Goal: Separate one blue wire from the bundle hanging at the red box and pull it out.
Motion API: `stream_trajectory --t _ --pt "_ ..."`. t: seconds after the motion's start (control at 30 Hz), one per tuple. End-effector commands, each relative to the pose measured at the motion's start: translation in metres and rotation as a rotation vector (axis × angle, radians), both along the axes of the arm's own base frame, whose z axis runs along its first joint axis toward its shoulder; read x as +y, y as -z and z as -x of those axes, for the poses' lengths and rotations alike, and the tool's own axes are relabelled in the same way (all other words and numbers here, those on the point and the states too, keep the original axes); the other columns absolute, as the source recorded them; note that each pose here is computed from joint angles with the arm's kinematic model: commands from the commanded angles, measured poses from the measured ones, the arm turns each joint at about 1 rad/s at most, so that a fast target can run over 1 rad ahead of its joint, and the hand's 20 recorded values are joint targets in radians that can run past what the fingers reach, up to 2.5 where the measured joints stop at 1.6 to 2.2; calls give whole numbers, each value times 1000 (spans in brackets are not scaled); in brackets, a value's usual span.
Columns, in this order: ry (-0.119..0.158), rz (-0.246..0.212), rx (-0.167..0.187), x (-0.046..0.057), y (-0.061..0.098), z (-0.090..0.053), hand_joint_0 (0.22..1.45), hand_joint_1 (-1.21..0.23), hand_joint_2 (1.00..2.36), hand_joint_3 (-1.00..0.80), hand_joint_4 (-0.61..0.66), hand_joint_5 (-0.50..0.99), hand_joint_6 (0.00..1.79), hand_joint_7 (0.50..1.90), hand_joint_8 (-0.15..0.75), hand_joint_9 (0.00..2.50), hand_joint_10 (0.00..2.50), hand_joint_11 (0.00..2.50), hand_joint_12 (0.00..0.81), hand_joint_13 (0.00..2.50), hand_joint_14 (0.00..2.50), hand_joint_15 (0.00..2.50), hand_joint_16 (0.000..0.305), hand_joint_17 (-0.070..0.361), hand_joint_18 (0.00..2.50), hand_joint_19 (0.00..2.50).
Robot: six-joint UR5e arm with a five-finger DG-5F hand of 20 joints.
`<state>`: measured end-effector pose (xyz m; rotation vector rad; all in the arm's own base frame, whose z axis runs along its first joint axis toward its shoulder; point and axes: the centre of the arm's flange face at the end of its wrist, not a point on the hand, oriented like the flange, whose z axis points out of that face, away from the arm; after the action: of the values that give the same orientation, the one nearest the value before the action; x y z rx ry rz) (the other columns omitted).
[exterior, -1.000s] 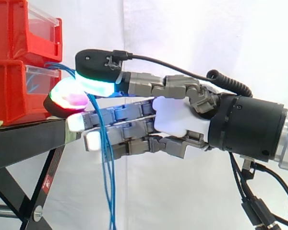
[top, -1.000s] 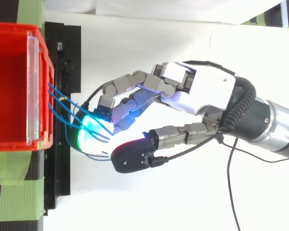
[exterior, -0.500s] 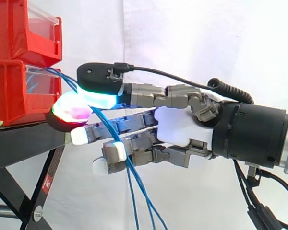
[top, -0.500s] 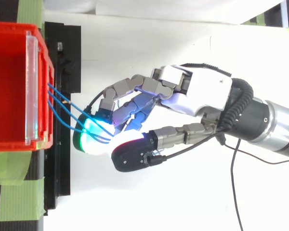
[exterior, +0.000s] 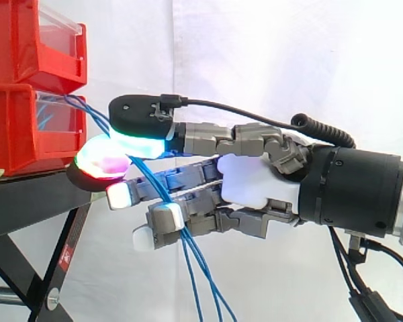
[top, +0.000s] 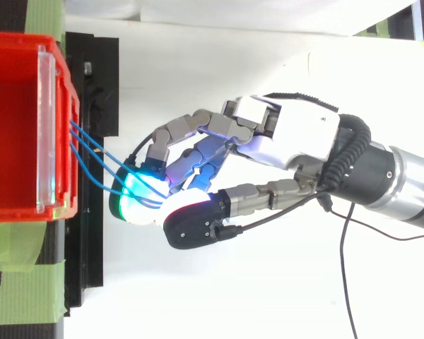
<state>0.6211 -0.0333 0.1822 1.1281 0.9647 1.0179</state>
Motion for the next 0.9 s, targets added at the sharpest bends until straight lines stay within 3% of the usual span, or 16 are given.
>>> stream_trajectory --t 0.0,0.17,0.33,0.37,0.57,0.87 --pt "-1 1 0 -2 0 0 627 -731 1022 -158 136 -202 890 882 351 920 21 829 396 1315 26 1125 55 123 829 564" --pt "16 24 2 -8 -16 3 629 -749 1022 -157 132 -201 889 871 347 918 19 829 401 1309 27 1121 54 122 839 568" --pt "35 107 43 -15 -35 11 630 -759 1022 -157 134 -201 888 874 349 916 19 837 385 1348 26 1163 54 121 853 575" --pt "40 141 64 -17 -39 14 631 -758 1021 -161 133 -201 887 875 349 915 18 850 390 1360 25 1173 54 121 857 590" --pt "49 215 118 -20 -52 22 631 -753 1022 -168 138 -201 887 876 357 966 18 981 384 1365 24 1198 53 120 874 591" --pt "58 249 136 -24 -53 24 642 -784 1019 -215 153 -201 877 862 354 990 17 1052 386 1376 25 1207 54 122 881 602"
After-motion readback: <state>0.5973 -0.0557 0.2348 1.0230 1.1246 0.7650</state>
